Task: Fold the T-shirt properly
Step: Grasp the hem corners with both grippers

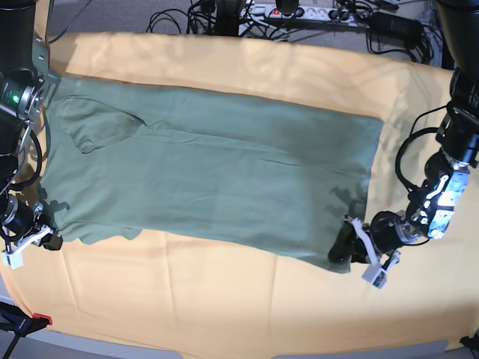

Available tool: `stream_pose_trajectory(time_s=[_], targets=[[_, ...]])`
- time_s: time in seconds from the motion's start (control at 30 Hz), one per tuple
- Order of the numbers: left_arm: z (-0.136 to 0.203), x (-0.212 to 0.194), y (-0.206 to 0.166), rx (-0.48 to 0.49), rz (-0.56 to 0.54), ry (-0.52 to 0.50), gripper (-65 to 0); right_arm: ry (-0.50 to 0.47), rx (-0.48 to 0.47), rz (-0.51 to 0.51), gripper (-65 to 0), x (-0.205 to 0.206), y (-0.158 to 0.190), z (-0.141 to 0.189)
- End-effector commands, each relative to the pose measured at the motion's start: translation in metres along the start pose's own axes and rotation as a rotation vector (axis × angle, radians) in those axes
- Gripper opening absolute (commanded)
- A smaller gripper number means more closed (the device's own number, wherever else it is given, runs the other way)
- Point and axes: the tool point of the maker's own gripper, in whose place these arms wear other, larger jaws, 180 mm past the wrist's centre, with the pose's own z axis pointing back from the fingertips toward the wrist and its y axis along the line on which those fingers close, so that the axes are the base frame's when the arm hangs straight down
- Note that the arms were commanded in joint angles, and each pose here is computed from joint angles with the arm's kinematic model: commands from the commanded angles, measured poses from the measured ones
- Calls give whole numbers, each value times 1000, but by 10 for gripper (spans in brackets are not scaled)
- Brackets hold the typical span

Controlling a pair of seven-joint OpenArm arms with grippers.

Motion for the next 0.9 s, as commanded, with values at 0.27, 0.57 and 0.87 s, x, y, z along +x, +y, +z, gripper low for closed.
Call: stream_pose_trajectory(time_s=[0.27, 0.57, 0.87], targets=[[9, 5, -14, -111, -27, 39, -650, 106, 32, 103, -650, 0, 16, -3], [16, -11, -21, -155, 111, 133, -650, 180, 128, 179, -650, -20, 51, 16], [31, -12, -31, -203, 128, 190, -650, 203, 119, 405, -650, -46, 65, 59]])
